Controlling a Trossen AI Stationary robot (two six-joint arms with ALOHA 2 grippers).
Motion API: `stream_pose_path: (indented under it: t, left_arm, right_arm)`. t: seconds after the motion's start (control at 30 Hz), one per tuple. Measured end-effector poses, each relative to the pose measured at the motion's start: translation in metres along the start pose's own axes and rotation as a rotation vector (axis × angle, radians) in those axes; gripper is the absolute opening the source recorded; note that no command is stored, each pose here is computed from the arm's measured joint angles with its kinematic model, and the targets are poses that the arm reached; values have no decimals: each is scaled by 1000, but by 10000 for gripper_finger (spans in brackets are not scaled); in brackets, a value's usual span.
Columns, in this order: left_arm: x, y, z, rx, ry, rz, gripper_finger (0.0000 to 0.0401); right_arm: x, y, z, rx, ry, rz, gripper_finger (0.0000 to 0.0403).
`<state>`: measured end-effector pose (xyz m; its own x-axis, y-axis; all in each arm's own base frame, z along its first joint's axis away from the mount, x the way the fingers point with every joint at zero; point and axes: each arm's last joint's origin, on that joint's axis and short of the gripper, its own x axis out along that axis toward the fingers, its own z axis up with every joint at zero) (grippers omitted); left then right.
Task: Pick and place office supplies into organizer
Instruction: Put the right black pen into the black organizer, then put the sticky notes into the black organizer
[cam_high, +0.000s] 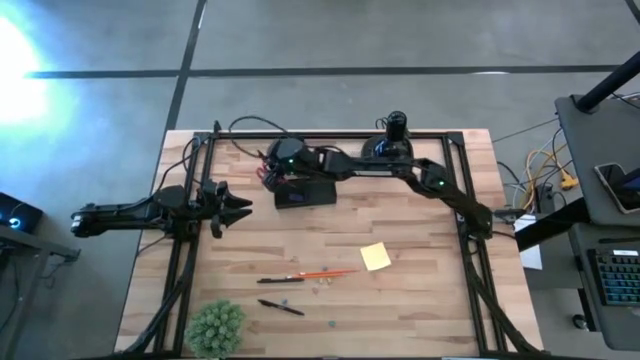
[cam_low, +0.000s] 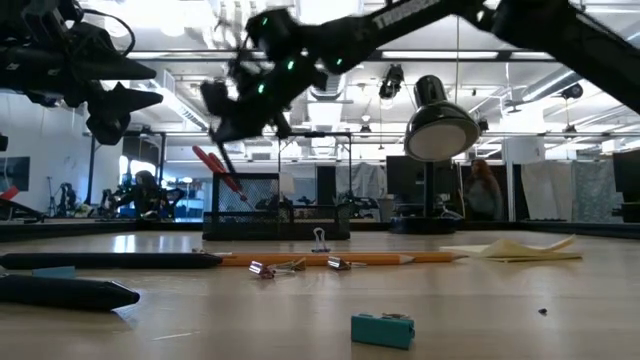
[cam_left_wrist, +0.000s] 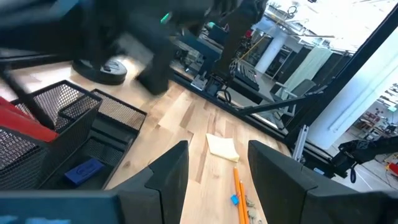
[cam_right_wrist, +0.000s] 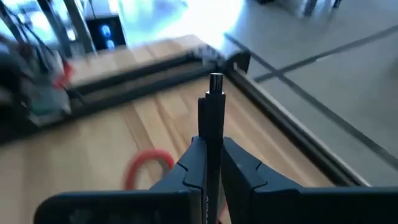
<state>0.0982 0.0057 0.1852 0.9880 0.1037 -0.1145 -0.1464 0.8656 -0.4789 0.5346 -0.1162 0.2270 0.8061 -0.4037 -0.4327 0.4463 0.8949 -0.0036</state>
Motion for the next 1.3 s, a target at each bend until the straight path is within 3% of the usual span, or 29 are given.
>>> stream_pose_path:
  t: [0.27, 0.47, 0.67, 0.93, 1.03, 1.1, 1.2, 1.3]
  left_arm:
    - [0, 0, 0, 1, -1, 0, 153]
    - [0, 1, 0, 2, -4, 19, 153]
    - [1, 1, 0, 2, -6, 22, 153]
    - [0, 0, 0, 0, -7, 22, 153]
    - [0, 0, 1, -1, -10, 20, 153]
    - [0, 0, 1, -1, -12, 19, 153]
    - [0, 1, 0, -2, -8, 22, 153]
    - [1, 1, 0, 2, -1, 25, 153]
  right_arm:
    - [-3, 2, -9, -105, 120, -53, 22]
    - [-8, 3, -17, -12, 208, -74, 33]
    - [-13, 16, -24, -6, 253, -60, 107]
    - [-54, 39, 1, 0, 261, -71, 199]
    - [-93, 48, 10, -28, 373, -34, 211]
    - [-121, 54, 2, -84, 550, 20, 214]
    - [-146, 72, -28, -167, 801, 64, 214]
    - [-159, 98, -59, -208, 918, 125, 214]
